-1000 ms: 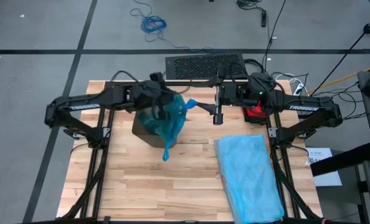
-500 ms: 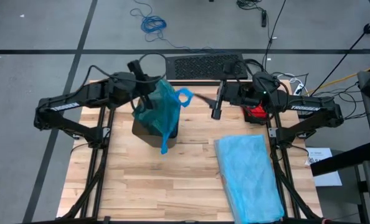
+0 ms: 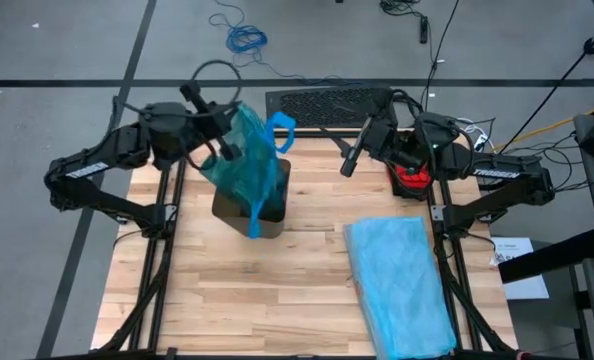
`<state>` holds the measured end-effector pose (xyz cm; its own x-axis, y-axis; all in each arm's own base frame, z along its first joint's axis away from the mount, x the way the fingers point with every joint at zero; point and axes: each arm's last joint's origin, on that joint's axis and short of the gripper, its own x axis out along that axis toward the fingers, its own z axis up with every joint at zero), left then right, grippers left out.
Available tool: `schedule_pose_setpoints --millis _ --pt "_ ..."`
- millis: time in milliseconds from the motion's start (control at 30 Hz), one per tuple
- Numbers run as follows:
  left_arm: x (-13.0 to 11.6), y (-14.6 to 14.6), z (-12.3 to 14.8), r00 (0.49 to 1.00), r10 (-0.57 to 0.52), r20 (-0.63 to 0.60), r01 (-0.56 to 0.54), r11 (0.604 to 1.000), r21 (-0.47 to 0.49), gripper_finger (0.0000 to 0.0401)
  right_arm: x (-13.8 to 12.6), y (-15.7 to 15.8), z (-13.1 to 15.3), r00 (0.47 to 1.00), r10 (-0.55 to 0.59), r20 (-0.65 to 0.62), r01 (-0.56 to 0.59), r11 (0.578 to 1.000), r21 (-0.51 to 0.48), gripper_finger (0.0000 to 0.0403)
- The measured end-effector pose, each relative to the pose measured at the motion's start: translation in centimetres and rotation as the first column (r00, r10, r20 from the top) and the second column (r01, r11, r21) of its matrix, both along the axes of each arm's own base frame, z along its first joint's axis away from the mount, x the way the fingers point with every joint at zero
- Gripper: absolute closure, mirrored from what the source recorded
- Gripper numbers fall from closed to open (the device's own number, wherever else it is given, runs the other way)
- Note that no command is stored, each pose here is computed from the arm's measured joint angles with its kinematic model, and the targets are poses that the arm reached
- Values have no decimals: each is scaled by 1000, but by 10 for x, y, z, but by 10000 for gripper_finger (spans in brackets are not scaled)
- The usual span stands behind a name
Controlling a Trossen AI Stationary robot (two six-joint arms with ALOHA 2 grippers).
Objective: Place trash/remove bag and relplace
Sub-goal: Remove the trash bag from the bin
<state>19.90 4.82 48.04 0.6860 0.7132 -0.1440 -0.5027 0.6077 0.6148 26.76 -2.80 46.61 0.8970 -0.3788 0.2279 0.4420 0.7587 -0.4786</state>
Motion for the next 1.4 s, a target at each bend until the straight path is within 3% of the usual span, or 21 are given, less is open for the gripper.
schedule_pose_setpoints --millis 100,233,400,600,800,1100,1267,1400 --pt "-6 2 14 998 34 52 -36 999 30 401 0 0 -2 1000 1 -20 -1 1000 4 156" --pt "-16 11 25 980 176 96 -182 982 48 401 1 0 -3 999 1 -36 0 1000 5 156" --pt "-26 28 27 915 385 118 -392 919 39 401 1 0 -4 999 1 -40 -1 1000 6 156" --pt "-46 42 35 839 505 204 -520 854 22 401 1 0 -4 999 1 -40 -1 1000 6 156" --pt "-54 51 41 805 531 265 -554 832 16 401 1 0 -4 999 4 -40 -4 1000 5 156" --pt "-54 67 56 776 464 426 -531 846 47 401 1 0 -4 999 5 -39 -4 1000 5 156" --pt "-56 74 50 761 527 378 -579 815 29 401 1 0 -4 999 5 -39 -5 1000 5 156" --pt "-56 78 36 756 576 311 -590 806 -60 401 1 0 -4 999 5 -41 -4 1000 5 156"
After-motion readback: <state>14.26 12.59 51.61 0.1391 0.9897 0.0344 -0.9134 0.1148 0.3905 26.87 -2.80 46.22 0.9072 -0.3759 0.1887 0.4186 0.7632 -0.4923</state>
